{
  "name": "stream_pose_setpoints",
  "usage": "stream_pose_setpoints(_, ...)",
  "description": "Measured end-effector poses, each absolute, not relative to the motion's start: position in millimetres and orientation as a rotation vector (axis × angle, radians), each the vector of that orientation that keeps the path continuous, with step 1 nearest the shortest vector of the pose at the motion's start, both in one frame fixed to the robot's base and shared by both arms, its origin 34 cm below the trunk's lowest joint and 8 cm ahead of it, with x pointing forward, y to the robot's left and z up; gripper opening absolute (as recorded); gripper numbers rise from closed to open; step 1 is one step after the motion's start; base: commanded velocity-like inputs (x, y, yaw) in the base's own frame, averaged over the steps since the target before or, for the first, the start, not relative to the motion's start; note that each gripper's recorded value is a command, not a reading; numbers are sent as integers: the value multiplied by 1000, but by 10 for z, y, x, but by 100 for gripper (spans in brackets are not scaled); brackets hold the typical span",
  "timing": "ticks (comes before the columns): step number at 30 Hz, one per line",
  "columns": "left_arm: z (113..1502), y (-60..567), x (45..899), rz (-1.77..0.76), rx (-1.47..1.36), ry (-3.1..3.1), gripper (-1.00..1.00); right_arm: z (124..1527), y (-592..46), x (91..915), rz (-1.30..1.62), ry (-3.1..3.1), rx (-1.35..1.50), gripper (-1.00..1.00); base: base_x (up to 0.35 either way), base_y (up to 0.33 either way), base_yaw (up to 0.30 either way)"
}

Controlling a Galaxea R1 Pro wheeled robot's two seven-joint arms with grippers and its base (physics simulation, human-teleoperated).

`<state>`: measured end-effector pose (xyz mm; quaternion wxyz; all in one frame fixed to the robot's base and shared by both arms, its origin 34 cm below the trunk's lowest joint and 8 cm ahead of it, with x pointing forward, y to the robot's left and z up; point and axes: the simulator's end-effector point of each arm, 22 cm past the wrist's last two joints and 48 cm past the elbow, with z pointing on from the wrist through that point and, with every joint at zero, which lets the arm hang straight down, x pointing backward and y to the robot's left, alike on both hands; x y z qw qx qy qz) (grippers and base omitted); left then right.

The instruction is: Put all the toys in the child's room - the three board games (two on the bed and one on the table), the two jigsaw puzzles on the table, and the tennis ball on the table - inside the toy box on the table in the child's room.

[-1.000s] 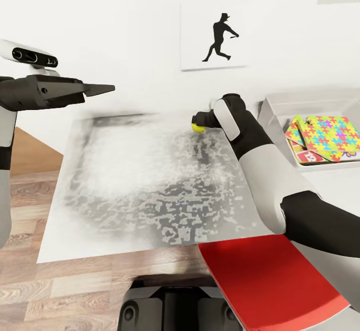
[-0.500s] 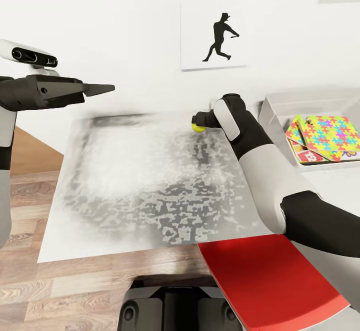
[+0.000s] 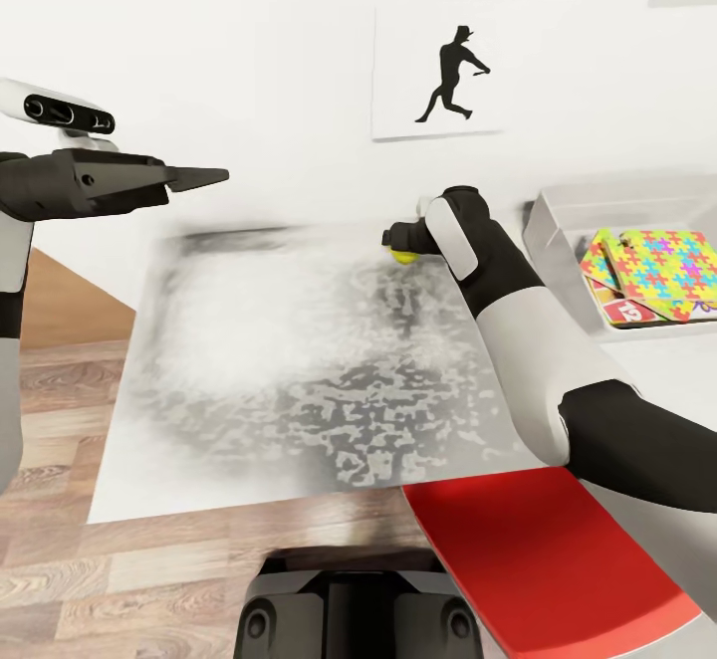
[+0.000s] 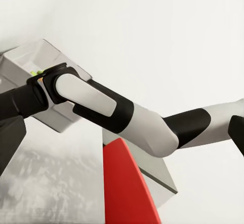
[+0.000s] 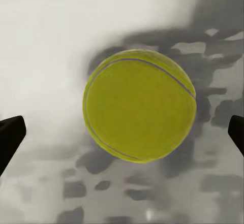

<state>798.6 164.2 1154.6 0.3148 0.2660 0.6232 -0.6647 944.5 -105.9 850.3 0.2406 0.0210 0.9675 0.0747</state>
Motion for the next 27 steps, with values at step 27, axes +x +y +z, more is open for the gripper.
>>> stream_pose_setpoints(27,11532,1640,7990,-1754,699,1643,100,8496,-1056,9449,204,2647,55,100,0,10,0)
